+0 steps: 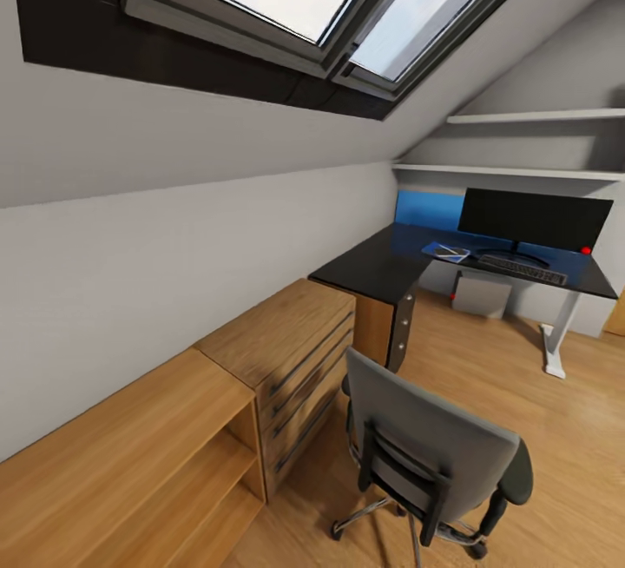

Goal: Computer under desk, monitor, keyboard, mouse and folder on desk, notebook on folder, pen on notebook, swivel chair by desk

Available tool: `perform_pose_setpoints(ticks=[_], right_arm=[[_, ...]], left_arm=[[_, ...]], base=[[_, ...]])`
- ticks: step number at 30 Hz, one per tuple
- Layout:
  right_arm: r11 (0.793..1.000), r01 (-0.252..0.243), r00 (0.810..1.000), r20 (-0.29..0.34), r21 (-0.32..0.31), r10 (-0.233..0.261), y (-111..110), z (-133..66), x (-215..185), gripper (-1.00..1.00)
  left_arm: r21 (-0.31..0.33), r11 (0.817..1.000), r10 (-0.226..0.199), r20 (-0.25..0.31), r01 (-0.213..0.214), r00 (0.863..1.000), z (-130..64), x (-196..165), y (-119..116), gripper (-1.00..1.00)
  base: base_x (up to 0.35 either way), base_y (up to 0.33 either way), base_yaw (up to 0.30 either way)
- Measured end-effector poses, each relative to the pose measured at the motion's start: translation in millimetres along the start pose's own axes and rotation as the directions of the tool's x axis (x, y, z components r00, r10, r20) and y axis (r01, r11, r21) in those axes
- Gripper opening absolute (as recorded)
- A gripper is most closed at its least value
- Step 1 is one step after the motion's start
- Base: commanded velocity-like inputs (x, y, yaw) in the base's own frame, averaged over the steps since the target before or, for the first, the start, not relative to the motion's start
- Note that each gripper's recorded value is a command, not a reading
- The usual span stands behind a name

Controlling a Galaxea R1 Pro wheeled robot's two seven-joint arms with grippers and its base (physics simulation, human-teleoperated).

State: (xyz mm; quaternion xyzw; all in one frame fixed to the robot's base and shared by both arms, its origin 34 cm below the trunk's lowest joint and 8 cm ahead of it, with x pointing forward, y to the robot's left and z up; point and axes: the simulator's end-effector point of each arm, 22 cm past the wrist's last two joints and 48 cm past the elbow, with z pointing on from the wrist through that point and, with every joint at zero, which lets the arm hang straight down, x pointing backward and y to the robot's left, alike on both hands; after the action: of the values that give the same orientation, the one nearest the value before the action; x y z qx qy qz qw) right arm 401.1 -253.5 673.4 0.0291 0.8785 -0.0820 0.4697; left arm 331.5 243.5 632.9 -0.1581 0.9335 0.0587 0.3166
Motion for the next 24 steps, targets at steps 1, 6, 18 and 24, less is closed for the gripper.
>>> perform_pose_setpoints(ticks=[1,6,18,24], right_arm=[[1.0,0.0,1.0,0.0,0.0,0.0,0.0,0.0,0.0,1.0],[1.0,0.0,1.0,0.0,0.0,0.0,0.0,-0.1,0.0,1.0],[1.0,0.0,1.0,0.001,0.0,0.0,0.0,0.1,-0.4,1.0],[1.0,0.0,1.0,0.002,0.0,0.0,0.1,0.1,-0.4,1.0]], left_arm=[[0.0,1.0,0.0,0.0,0.0,1.0,0.0,0.0,0.0,1.0],[0.0,1.0,0.0,-0.001,0.0,1.0,-0.1,0.2,0.0,1.0],[0.001,1.0,0.0,-0.002,0.0,1.0,0.0,0.5,-0.3,1.0],[0.0,1.0,-0.002,-0.002,0.002,1.0,0.0,0.5,-0.1,1.0]], base=[[0.006,0.049,-0.287],[0.085,0.125,-0.287],[0.102,0.096,-0.287],[0.007,0.006,-0.287]])
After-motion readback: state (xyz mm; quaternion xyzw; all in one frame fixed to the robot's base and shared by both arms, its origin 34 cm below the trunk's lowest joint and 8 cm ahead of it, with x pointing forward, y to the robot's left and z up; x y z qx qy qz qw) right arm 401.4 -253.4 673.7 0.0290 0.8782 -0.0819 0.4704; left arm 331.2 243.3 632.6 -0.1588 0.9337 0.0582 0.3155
